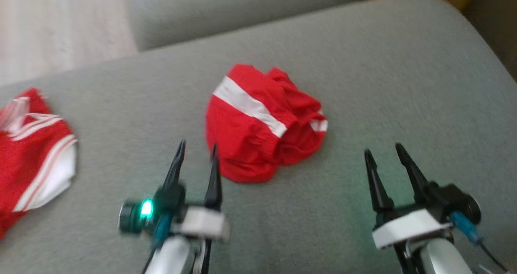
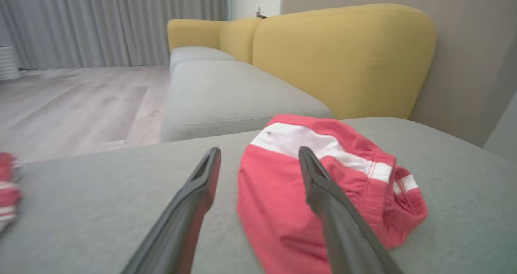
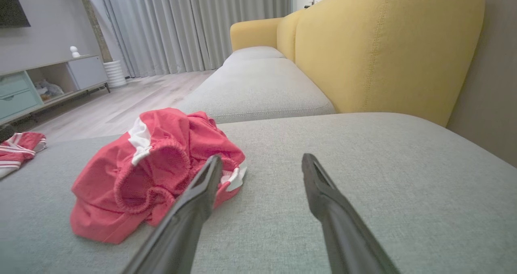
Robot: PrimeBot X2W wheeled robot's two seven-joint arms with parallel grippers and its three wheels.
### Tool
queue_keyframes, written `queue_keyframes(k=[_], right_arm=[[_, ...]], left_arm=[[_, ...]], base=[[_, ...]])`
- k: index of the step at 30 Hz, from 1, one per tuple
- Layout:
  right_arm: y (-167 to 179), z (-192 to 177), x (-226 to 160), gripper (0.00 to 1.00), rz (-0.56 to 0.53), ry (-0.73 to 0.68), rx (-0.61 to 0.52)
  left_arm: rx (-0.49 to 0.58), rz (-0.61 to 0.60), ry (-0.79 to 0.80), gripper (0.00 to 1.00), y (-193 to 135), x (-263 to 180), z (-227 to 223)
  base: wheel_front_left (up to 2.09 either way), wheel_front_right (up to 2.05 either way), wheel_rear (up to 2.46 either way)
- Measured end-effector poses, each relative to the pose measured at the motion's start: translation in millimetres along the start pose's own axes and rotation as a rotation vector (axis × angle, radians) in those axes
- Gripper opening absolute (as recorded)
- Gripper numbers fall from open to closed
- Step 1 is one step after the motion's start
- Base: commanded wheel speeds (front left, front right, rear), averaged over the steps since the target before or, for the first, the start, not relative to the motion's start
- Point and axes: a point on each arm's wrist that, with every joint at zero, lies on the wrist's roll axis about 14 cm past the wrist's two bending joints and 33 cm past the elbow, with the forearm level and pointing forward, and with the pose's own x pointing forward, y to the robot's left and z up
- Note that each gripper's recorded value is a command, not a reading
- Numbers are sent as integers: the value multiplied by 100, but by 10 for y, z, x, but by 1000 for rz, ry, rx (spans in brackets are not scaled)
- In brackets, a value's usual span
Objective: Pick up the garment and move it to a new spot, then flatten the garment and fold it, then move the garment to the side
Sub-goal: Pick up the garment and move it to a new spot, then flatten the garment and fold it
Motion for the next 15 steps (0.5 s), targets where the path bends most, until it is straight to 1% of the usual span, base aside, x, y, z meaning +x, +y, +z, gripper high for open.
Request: queue_keyframes(k=[3,6,9,11,13,15], right_arm=[[86,-20,-51,100,24,1,8],[176,-7,-77,100,52,-7,10],[230,12,-120,100,71,-16,2],[268,7,-165,100,82,-17,2],[321,0,-216,100,97,-18,10],[366,10,-248,100,109,-24,17]], left_arm=[[-4,99,-29,100,246,-336,57],[-6,192,-94,100,471,-605,243],[-2,267,-148,100,625,-871,388],[-3,320,-154,100,712,-1055,389],[15,347,-138,100,746,-1218,320],[-4,395,-113,100,815,-1365,227]], base=[[0,0,0],[0,0,0],[0,0,0],[0,0,0],[0,0,0],[0,0,0]])
